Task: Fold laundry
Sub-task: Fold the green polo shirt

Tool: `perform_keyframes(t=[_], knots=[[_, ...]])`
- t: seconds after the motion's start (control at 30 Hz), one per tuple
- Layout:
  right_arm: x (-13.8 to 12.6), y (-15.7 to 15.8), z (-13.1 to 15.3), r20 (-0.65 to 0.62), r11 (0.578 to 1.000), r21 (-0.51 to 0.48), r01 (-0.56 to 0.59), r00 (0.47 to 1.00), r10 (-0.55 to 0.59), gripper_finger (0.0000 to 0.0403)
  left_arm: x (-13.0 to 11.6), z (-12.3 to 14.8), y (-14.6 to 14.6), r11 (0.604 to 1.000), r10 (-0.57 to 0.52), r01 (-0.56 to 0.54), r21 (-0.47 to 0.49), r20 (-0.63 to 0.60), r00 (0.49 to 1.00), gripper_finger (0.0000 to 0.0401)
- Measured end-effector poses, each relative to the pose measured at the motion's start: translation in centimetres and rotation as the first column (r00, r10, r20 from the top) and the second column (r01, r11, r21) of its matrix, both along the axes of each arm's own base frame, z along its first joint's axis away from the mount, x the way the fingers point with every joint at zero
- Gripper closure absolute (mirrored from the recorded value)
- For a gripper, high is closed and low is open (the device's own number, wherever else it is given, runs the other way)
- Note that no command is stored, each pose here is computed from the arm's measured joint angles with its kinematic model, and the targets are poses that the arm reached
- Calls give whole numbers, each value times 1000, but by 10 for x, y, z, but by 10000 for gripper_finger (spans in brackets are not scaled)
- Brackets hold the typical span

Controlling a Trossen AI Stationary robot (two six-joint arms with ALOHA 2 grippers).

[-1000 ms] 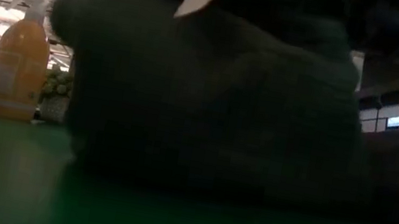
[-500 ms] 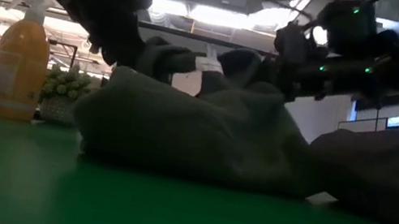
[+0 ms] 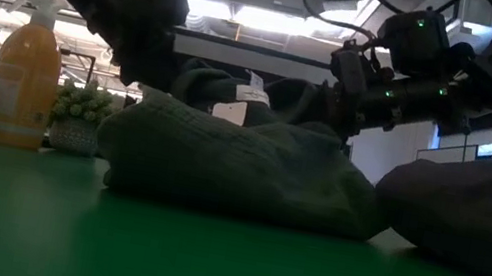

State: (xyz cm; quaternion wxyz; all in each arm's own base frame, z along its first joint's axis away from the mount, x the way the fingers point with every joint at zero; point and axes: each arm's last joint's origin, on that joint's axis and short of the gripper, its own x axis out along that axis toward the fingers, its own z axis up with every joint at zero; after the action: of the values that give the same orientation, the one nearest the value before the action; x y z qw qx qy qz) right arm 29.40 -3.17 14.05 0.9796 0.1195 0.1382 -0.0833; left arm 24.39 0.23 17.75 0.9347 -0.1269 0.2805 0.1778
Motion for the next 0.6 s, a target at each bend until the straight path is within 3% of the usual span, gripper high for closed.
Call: perform_keyframes(t=[0.6], knots=[[9, 0, 1, -88, 998, 51, -23, 996, 28, 403, -3, -13, -8, 997, 79, -80, -19, -83, 993, 401]])
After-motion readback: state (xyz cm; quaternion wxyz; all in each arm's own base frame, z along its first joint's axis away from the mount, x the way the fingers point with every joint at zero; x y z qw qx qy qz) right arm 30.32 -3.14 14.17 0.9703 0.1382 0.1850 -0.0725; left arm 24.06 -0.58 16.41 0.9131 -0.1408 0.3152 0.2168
